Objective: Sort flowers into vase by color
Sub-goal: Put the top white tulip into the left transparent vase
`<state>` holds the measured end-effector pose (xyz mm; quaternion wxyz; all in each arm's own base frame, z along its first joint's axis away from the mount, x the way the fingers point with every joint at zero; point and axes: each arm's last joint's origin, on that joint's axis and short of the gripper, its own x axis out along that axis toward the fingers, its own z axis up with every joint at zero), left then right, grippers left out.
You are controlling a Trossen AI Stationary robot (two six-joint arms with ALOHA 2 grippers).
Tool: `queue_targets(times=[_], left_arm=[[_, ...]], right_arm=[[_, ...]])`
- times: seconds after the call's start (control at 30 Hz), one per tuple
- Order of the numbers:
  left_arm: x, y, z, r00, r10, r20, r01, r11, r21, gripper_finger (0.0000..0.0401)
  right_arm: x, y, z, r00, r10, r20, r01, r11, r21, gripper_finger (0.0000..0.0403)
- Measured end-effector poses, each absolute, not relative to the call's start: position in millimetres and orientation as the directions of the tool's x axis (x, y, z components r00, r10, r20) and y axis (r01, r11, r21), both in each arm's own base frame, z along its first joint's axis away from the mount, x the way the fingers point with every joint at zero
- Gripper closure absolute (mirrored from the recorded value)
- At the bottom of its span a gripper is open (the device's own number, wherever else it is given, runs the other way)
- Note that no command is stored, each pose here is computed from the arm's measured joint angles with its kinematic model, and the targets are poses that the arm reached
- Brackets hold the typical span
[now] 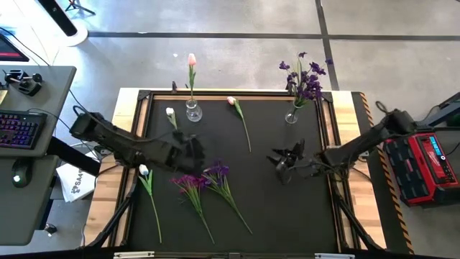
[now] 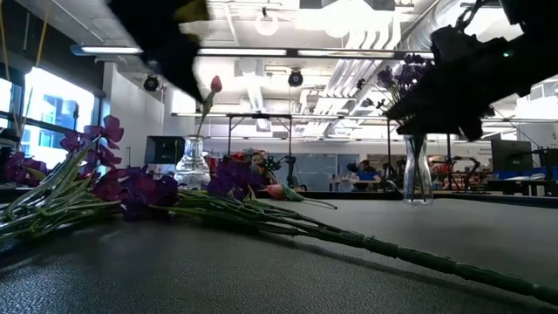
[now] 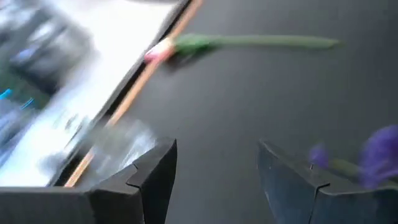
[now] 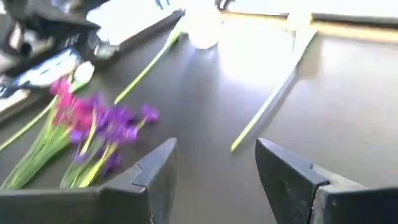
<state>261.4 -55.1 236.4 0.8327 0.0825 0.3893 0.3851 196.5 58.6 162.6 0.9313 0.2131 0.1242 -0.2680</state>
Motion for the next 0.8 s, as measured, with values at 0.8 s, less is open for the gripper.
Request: queue_targets(times=[0.8], left_arm=[[181.7,31.0,147.9,-0.008,0.722,-0.692,-1.0,-0.013,-0.002,0.017]], right_arm=[[205.9,65.5,152.4,0.865,-0.326,-0.383,0.404,0.904,0.143,0.0204]])
